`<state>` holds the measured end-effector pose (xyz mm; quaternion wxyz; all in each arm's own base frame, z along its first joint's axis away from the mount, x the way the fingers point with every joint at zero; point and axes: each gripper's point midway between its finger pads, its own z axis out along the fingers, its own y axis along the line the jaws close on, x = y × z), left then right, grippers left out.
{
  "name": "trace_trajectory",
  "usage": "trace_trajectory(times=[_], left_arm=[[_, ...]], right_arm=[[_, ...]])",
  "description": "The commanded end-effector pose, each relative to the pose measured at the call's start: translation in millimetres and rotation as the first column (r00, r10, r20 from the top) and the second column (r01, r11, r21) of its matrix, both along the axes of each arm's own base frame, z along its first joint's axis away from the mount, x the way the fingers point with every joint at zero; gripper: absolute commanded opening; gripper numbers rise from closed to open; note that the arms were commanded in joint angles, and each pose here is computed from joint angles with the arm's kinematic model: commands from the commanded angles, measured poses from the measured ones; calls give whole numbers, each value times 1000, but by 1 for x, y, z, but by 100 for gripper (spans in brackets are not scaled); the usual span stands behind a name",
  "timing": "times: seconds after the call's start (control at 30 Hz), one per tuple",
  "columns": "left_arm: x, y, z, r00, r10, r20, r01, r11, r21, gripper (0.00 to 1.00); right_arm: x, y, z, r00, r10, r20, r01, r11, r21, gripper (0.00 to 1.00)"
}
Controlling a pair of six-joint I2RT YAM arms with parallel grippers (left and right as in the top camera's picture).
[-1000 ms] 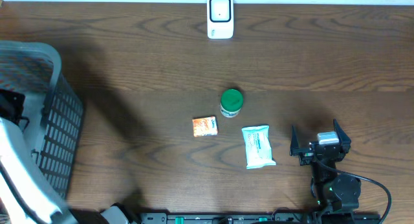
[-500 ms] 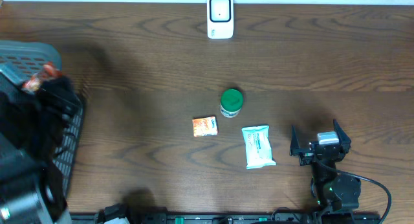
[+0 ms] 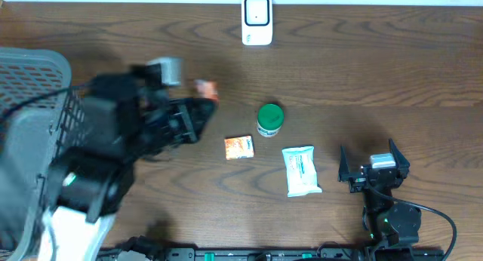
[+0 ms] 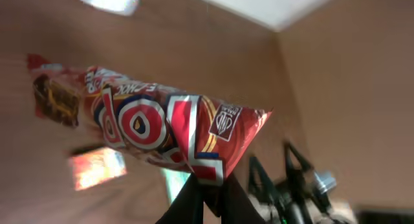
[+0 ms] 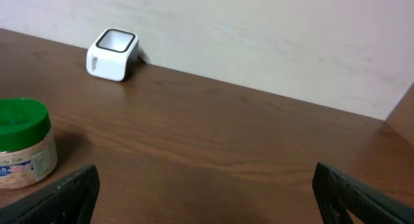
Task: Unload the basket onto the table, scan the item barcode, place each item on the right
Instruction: 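Carry the Top bar right and set it down near the right gripper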
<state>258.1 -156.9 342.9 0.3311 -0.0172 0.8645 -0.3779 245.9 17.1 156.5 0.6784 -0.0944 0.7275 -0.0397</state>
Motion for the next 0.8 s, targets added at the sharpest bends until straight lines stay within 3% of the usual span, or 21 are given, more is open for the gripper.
trace_trajectory(times=[0.0, 0.13, 0.27, 0.33, 0.57, 0.67, 0.77], left_arm=[[-20, -69, -5, 915, -403, 9, 402, 909, -107, 7], [-37, -104, -12, 767, -641, 25, 629, 745, -223, 7], [-47, -119, -18, 612, -785, 99, 764, 554, -332, 7], [-45, -123, -24, 572, -812, 118, 785, 500, -366, 7], [-18, -139, -81, 563, -827, -1, 745, 507, -434, 7], [-19, -151, -102, 505, -863, 20, 762, 434, -480, 7], [-21, -160, -121, 478, -879, -6, 759, 416, -501, 7]], right_arm=[[0, 1, 0, 1000, 3, -1, -3, 1000, 15, 99], [0, 1, 0, 1000, 3, -1, -3, 1000, 15, 99], [0, 1, 0, 1000, 3, -1, -3, 1000, 15, 99], [0, 1, 0, 1000, 3, -1, -3, 1000, 15, 99], [0, 1, 0, 1000, 3, -1, -3, 1000, 15, 99], [0, 1, 0, 1000, 3, -1, -3, 1000, 15, 99], [0, 1, 0, 1000, 3, -1, -3, 1000, 15, 99]])
